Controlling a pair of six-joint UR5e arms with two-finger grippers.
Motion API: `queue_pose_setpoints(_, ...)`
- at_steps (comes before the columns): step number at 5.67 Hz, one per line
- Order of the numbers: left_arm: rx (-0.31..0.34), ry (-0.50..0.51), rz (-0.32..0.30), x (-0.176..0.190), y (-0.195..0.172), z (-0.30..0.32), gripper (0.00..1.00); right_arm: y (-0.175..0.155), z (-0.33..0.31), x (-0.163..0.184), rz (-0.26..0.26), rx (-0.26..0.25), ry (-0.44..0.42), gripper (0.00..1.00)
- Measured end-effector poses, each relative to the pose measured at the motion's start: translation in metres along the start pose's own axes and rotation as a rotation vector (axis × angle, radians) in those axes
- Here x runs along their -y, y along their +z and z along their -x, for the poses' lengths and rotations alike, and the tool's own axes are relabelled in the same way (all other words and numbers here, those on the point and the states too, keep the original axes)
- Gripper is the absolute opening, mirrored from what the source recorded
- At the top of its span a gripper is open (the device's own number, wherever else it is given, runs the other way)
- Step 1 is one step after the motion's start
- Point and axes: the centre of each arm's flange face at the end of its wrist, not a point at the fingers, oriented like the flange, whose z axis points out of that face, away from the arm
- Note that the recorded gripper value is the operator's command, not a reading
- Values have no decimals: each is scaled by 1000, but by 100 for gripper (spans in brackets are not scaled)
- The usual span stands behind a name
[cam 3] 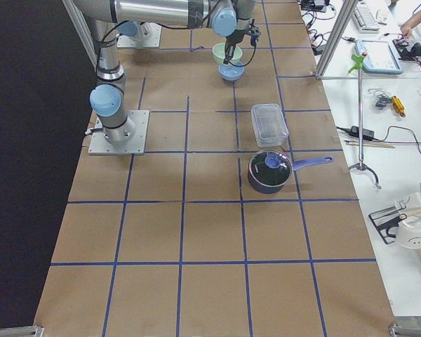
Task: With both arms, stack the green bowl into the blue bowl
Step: 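Move the held green bowl over the blue bowl and lower it inside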
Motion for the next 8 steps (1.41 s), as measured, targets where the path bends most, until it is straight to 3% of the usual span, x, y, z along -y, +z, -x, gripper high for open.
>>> queue_pose_setpoints(1,2,-1,1,-1,2,1,99,16,42,-12,-1,34,25,7)
queue_pose_setpoints(3,3,-2,4,-2,6,1,99,45,67,-9,-11,54,-25,6)
queue_pose_setpoints(5,1,-12,4,-3,7,1,99,92,52,14,-89,82,-56,6)
queue_pose_setpoints(7,0,-16,4,-3,6,1,99,133,41,20,-123,99,-53,6)
queue_pose_setpoints(8,0,-16,4,-3,6,0,99,139,40,20,-120,100,-50,21)
